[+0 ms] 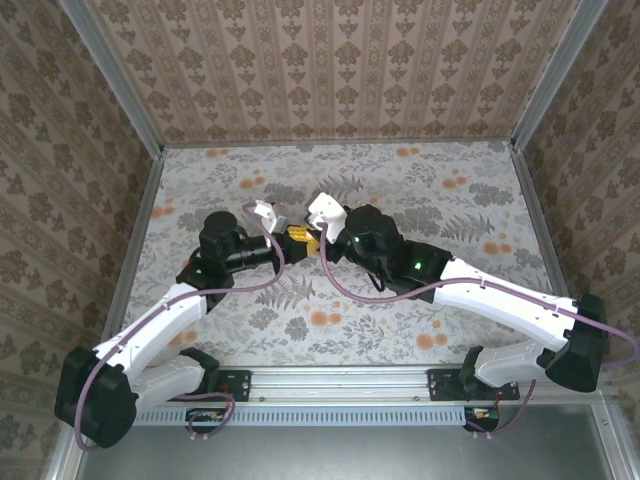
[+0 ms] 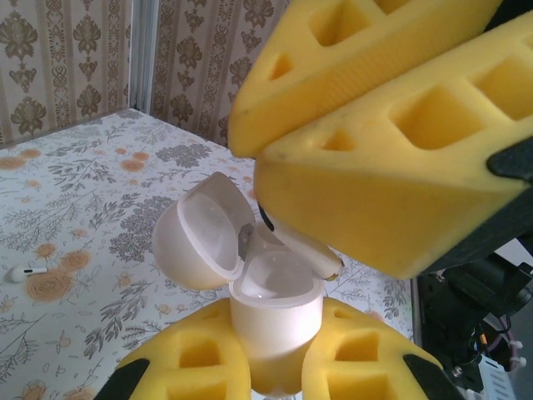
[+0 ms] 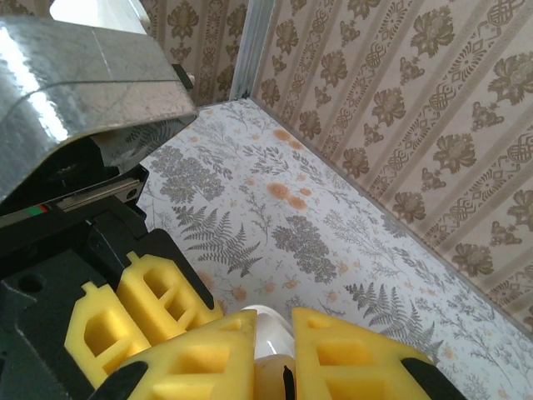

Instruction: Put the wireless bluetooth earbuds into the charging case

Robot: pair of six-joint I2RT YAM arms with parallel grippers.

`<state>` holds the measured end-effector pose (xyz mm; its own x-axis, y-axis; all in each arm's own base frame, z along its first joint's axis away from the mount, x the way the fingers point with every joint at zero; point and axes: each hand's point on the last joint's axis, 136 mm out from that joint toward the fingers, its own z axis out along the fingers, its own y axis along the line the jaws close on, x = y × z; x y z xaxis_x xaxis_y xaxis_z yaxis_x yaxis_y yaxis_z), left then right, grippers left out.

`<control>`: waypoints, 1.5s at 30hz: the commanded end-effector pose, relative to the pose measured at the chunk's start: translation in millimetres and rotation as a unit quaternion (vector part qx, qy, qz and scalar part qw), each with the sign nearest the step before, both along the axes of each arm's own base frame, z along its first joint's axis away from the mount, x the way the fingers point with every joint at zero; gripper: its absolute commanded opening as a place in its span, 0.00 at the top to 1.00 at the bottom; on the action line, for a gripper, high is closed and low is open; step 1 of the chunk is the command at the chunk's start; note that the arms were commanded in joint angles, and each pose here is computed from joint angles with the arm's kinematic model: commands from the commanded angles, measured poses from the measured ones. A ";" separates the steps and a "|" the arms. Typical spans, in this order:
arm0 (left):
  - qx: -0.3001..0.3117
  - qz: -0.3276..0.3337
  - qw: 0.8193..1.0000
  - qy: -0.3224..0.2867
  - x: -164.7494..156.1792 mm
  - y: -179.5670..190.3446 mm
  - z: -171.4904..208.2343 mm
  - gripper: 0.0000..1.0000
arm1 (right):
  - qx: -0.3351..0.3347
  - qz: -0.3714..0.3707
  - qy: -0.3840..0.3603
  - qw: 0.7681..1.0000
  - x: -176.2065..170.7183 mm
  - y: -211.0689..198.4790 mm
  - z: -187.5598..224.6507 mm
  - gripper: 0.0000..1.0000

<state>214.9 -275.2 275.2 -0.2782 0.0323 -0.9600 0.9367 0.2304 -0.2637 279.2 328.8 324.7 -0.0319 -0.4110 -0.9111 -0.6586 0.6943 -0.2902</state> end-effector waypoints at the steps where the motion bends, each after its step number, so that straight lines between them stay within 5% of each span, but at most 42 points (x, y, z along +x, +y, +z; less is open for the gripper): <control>1: -0.026 -0.015 0.999 -0.029 -8.8 -2.3 22.8 1.00 | 0.002 -0.003 -0.017 1.000 4.1 5.8 11.4 0.85; 27: -0.025 -0.011 0.999 -0.035 -7.0 -2.5 25.3 1.00 | -0.005 -0.011 0.013 1.000 11.9 4.6 -5.2 0.83; 38: -0.019 -0.010 0.999 -0.034 -3.2 -4.2 21.1 1.00 | 0.073 0.002 0.117 0.990 2.9 -7.3 2.6 0.52; 45: -0.013 -0.007 0.999 -0.031 0.3 -5.4 12.3 1.00 | 0.161 -0.023 0.186 0.969 17.7 -30.4 24.1 0.46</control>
